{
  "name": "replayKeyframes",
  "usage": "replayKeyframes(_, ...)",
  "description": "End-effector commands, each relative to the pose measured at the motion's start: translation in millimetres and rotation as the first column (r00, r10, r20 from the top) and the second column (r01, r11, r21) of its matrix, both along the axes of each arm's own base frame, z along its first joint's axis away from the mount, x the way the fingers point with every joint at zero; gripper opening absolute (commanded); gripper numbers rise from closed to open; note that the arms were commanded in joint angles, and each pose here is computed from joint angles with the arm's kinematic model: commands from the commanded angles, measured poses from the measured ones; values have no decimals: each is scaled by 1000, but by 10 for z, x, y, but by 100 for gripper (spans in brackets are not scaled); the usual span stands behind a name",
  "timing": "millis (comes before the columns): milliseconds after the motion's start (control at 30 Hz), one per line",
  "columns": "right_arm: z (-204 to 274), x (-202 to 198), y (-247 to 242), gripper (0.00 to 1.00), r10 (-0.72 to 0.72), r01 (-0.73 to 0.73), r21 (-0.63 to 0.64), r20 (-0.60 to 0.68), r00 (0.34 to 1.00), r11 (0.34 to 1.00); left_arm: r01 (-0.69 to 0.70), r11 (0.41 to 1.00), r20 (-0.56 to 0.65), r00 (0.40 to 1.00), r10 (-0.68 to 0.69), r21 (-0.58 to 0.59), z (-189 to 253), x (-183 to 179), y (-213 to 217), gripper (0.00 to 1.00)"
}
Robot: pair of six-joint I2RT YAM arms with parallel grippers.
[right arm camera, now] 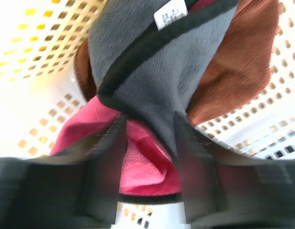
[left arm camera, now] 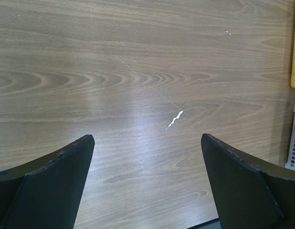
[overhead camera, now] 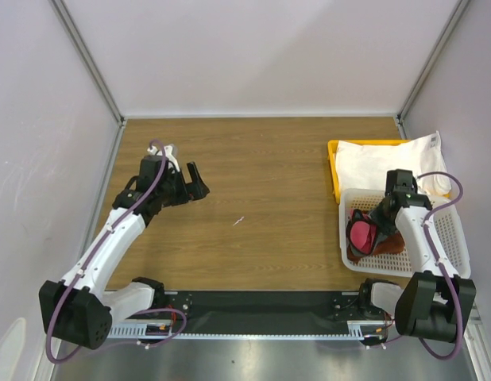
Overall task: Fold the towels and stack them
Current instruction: Grab crumpled towel
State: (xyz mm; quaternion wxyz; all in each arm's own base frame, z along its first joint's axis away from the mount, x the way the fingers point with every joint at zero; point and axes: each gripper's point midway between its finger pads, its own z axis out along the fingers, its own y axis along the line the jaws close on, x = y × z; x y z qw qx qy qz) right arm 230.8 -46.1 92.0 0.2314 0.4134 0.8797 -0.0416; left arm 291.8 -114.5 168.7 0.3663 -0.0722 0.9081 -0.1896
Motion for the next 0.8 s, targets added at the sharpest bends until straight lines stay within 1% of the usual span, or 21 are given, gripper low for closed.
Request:
replayKeyframes(0,70,71,-185,38,-29,32,-101,30,999,994,-15,1000,46,999,14,13,109,0,72,100)
replayKeyframes(67,144,54,-238,24,-39,44,-132,40,998,990,-22,999,54,998,20,23,125,1,95,100)
replayKeyframes(100,186,55,-249,14,-36,42,-139,50,998,989,-22,999,53,998,21,25,120,-4,100,100)
replayKeyframes(133,292,48,-272,0,-40,50,-154,69,997,987,-21,999,52,998,20,27,117,-7,101,100)
replayKeyframes(200,424,40,-294,0,-40,55,-170,91,995,984,-19,999,57,998,18,26,133,0,97,100)
replayKeyframes(367,938,111,-251,0,15,25,-176,224,975,984,-7,1000,68,998,6,13,158,25,64,100)
replayKeyframes(433,1110,139,-191,0,48,-6,-164,256,965,987,-2,1000,70,998,2,4,176,26,46,100)
replayKeyframes(467,1317,191,-181,0,75,-23,-177,295,953,984,1,1000,73,997,-1,2,193,35,38,100)
replayKeyframes(533,1555,264,-91,0,140,-83,-179,336,931,980,4,1000,83,997,-4,-1,237,53,29,100)
replayKeyframes(567,1834,342,-54,0,197,-122,-211,383,903,970,4,1000,88,996,-4,-1,258,64,29,100)
replayKeyframes(633,2093,432,71,0,272,-190,-224,431,860,956,11,1000,102,995,-11,1,318,86,21,100)
replayKeyframes(667,2376,491,184,0,333,-238,-248,484,809,939,14,1000,108,994,-14,1,342,97,17,100)
replayKeyframes(700,2471,550,261,0,394,-293,-272,490,778,917,22,1000,113,993,-22,3,359,106,9,100)
replayKeyframes(733,2630,611,415,0,452,-357,-277,528,719,892,38,999,128,991,-37,-4,415,117,-18,100)
replayKeyframes(767,2745,647,489,0,481,-383,-291,546,686,877,58,998,140,989,-56,-9,459,114,-46,100)
